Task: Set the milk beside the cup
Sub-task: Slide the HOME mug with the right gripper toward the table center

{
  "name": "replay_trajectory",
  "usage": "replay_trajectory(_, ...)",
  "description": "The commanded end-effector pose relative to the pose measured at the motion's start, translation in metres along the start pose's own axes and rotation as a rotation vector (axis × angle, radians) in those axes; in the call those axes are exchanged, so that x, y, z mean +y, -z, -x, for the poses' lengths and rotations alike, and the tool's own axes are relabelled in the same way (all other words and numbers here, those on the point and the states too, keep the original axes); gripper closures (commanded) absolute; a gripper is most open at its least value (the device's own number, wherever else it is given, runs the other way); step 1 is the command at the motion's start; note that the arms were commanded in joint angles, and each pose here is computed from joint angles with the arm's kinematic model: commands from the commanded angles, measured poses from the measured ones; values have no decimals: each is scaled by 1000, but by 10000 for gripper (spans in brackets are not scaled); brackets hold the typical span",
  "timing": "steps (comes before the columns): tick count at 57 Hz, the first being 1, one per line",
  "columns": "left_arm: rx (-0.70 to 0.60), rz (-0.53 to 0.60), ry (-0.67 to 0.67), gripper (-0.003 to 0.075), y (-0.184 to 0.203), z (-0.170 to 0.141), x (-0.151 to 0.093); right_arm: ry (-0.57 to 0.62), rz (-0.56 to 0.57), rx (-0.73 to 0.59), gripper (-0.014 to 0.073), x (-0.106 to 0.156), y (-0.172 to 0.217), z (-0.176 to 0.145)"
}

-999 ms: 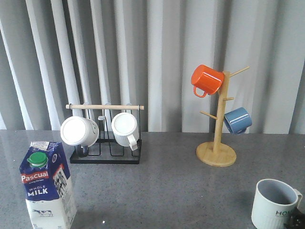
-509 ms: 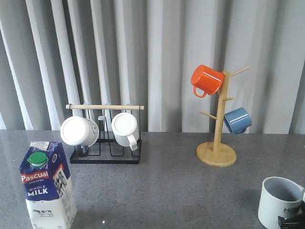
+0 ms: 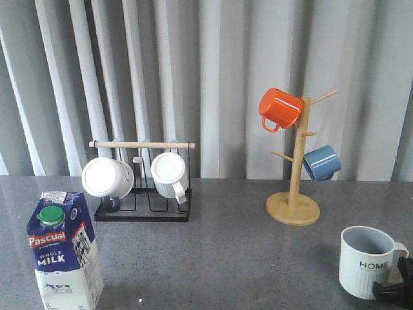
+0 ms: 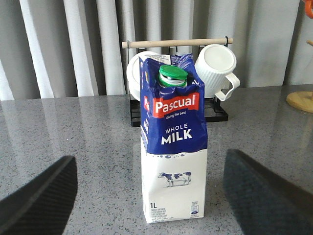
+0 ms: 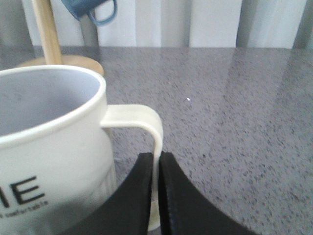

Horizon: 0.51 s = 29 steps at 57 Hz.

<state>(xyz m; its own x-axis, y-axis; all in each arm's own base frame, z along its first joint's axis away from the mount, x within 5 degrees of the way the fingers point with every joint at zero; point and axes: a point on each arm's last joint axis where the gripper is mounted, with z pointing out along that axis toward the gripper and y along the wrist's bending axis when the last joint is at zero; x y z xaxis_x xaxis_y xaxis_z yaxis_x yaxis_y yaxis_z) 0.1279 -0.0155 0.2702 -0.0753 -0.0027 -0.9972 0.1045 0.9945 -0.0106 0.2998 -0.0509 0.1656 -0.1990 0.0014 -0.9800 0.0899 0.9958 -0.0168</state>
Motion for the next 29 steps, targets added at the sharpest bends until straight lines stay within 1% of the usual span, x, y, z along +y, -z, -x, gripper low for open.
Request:
replay_trajectory(1,-91,14,9,130,0,15,1,-5,16,-189,601,2,8,37)
replay_trajectory(4,-91,14,9,130,0,15,1,-10,19,-200,601,5,10,42)
replay_trajectory(8,-91,14,9,130,0,15,1,-5,50,-211,601,16,13,48)
replay_trajectory(15,-91,14,9,130,0,15,1,21,155,-246,599,48,21,59)
replay_trajectory(20,-91,14,9,130,0,15,1,16,199,-269,599,71,25,63)
replay_trajectory(25,-91,14,9,130,0,15,1,-18,189,-266,599,88,28,62)
replay_trajectory(29,-91,14,9,130,0,15,1,-57,153,-259,599,98,30,60)
